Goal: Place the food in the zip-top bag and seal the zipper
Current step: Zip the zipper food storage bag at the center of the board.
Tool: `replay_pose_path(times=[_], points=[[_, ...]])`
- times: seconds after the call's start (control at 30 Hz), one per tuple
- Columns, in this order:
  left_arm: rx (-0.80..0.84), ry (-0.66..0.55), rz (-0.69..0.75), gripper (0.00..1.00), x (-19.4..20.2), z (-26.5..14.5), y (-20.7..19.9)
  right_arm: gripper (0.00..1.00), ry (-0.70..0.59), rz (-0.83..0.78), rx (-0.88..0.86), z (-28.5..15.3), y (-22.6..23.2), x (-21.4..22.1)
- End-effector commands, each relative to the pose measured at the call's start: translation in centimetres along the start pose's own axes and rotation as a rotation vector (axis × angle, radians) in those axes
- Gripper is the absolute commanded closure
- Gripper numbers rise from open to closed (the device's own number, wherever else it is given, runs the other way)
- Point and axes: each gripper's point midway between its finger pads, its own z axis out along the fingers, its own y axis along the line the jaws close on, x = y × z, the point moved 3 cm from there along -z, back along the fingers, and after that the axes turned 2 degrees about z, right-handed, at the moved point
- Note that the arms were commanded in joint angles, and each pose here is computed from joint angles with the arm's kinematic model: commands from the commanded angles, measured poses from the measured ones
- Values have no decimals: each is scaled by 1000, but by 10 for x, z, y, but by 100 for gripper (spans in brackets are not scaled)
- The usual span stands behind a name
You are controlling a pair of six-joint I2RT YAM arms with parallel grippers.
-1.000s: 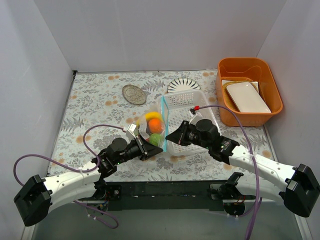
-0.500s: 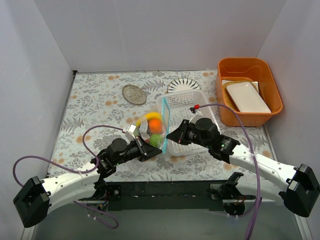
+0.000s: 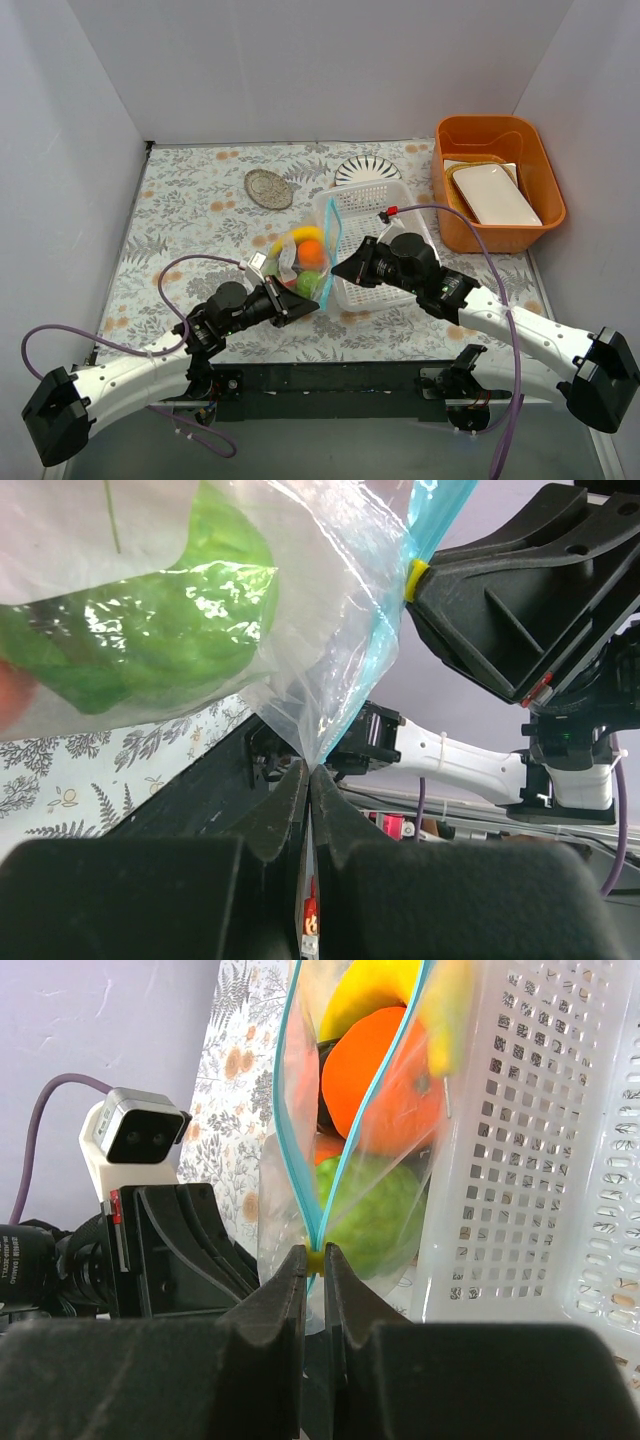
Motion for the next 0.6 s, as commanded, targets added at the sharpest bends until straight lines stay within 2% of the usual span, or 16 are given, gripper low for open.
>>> replay_pose_path(times=[0.0,0.57], points=[[-97,28,-126,100,9,-5,22,94,-149,-26,-23,-1,19,-40],[-117,4,-146,100,9,-11,30,94,-178,-36,-12,-1,20,-55]])
